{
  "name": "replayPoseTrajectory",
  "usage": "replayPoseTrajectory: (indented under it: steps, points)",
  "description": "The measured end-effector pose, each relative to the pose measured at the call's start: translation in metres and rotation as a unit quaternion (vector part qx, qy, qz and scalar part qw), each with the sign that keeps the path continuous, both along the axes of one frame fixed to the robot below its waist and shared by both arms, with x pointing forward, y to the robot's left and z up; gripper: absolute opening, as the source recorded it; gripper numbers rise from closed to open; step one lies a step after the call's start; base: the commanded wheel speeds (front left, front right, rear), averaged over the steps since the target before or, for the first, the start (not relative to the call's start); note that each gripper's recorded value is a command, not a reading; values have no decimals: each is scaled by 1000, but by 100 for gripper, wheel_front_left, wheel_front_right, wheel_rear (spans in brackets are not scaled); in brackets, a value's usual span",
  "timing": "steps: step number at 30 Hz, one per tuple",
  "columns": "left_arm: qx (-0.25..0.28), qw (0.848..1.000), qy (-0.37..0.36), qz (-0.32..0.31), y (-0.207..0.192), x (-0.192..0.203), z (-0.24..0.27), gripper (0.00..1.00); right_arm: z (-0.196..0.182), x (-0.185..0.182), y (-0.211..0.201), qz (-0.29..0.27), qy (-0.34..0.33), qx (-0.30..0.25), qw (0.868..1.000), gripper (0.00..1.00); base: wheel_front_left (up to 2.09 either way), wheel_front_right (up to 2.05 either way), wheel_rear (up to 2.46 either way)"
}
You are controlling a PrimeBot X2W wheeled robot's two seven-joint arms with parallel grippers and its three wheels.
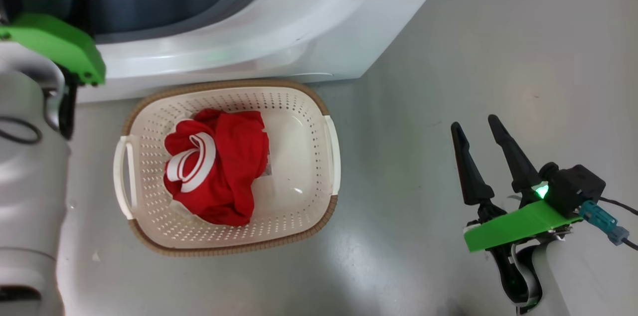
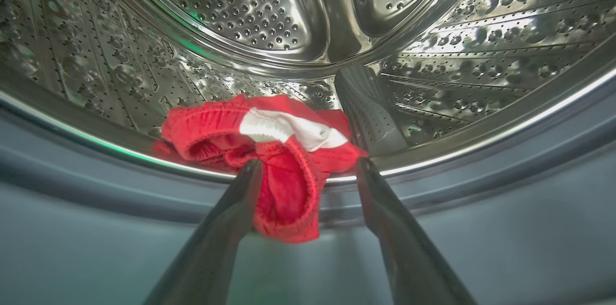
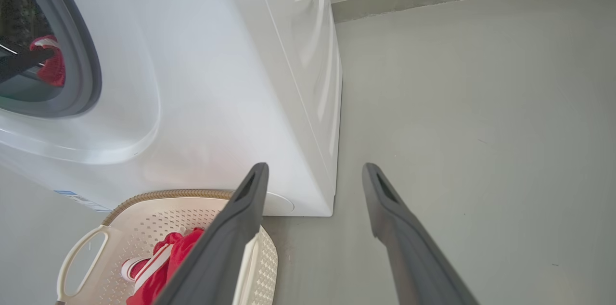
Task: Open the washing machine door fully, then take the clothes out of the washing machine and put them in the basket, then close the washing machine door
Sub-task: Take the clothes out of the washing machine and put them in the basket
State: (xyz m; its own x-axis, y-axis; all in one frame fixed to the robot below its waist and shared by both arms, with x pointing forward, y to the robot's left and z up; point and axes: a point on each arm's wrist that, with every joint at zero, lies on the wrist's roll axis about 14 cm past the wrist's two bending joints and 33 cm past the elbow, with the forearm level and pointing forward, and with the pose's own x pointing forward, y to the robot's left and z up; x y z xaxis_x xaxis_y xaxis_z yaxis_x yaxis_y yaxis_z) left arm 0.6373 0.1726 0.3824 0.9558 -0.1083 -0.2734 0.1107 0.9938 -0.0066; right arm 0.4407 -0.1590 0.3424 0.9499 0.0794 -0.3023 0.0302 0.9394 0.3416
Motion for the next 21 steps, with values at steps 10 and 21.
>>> replayPoseTrajectory:
  steps: [10,21]
  points:
    - [22,999,27,0,0,18,-15,100,-5,1,-5,-4,6,-3,1000,100,0,0,0]
    - [30,999,19,-7,-5,37,-12,54,-6,-2,-12,-11,9,-9,1000,100,0,0,0]
